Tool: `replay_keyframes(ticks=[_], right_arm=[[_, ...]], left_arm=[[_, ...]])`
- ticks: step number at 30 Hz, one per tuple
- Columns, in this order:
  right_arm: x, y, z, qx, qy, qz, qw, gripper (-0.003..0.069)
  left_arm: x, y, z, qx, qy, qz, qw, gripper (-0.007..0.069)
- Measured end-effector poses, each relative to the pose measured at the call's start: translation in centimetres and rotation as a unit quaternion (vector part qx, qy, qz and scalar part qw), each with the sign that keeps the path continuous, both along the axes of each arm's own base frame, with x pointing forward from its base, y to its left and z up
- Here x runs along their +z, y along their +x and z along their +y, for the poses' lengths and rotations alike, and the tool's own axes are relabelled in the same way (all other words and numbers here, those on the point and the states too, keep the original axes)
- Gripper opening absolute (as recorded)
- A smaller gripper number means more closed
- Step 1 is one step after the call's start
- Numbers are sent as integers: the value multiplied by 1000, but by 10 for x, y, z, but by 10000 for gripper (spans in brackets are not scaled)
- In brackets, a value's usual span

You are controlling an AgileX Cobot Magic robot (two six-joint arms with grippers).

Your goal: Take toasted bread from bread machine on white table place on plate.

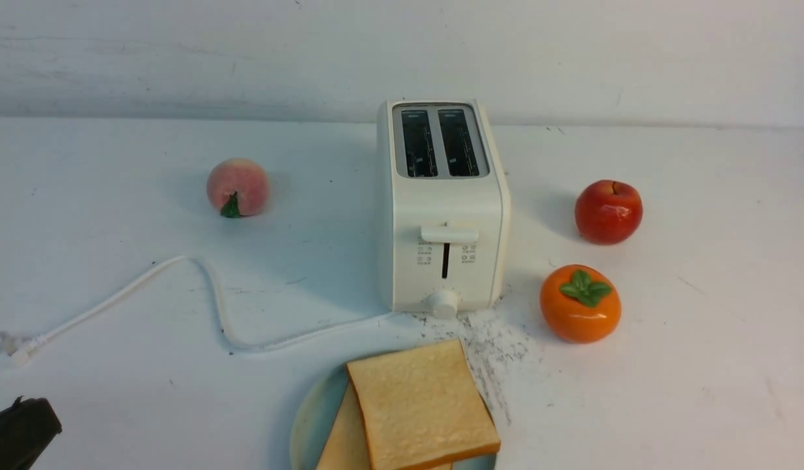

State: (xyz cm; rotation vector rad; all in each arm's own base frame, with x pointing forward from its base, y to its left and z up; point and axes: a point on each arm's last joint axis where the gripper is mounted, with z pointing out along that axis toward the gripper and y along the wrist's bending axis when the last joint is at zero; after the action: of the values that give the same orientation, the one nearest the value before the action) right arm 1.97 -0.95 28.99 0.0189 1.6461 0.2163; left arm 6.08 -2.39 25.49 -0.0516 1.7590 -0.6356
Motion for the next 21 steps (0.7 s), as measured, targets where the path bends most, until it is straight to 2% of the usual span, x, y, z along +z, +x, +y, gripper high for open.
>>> replay_keyframes(ticks=[16,19,21], right_arm=[[0,0,0,0,1,0,1000,29],[0,0,0,0,1,0,1000,34],[0,0,0,0,1,0,1000,37]], left_arm=[[-5,0,0,-1,11,-3,1000,-6],[-14,-4,3,13,14,-10,1000,-3],[-26,-9,9,50,18,-25,998,-3]])
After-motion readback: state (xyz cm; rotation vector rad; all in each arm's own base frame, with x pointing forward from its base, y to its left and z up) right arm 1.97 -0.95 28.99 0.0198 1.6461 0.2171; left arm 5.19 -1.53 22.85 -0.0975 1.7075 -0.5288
